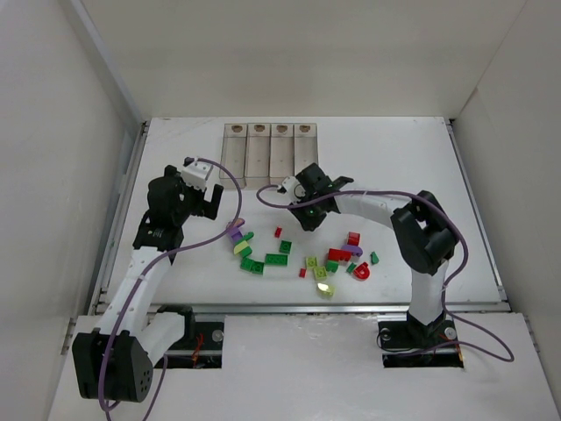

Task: Sort the legos into containers by color

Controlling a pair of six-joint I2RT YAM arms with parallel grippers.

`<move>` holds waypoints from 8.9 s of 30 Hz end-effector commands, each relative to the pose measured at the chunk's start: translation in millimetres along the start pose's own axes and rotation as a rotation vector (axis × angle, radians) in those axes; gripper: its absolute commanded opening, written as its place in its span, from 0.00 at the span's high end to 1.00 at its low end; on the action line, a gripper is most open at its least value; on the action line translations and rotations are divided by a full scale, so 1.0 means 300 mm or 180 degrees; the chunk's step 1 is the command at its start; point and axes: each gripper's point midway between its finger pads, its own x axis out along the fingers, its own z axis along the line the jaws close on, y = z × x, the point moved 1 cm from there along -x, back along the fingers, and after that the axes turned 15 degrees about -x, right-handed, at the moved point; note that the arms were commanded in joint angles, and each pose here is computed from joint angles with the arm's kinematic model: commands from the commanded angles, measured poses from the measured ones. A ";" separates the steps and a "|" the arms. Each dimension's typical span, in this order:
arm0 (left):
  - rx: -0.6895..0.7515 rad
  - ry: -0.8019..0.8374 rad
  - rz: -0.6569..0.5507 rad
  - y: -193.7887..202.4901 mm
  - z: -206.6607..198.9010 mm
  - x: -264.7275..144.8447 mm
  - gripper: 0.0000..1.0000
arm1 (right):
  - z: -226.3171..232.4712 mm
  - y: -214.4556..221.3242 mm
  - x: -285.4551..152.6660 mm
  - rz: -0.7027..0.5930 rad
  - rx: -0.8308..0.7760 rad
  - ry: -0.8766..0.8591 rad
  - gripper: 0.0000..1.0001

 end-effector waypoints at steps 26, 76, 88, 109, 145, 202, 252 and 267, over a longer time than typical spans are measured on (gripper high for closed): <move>-0.0893 -0.1241 -0.0524 -0.084 0.202 -0.103 0.00 | 0.139 -0.413 -0.021 -0.1092 0.0211 0.0028 0.27; -0.0611 -0.0810 -0.0329 -0.056 0.150 -0.023 0.00 | -0.486 -0.509 -0.272 -0.1649 0.1419 0.1201 1.00; 0.0128 0.0020 -0.0087 -0.070 0.048 0.083 0.00 | -0.716 -0.409 -0.166 -0.1326 0.1624 0.1430 0.46; 0.0808 0.1029 -0.0173 -0.027 -0.236 0.084 0.00 | -0.207 0.136 -0.465 -0.0385 0.2818 0.1260 0.00; 0.0790 0.1328 -0.0092 0.101 -0.378 0.016 0.00 | -0.013 0.324 -0.272 0.0258 0.3120 0.1413 0.89; 0.1326 0.2108 -0.0379 -0.065 -0.575 0.057 0.00 | -0.065 -0.592 -0.524 -0.1837 0.2236 0.0366 1.00; 0.1605 0.2920 -0.0099 0.115 -0.656 -0.070 1.00 | -0.183 -0.644 -0.402 -0.1876 0.2717 0.0324 1.00; 0.1453 0.2763 0.0106 0.150 -0.632 -0.061 1.00 | -0.491 -0.566 -0.354 -0.1860 0.2966 0.1183 1.00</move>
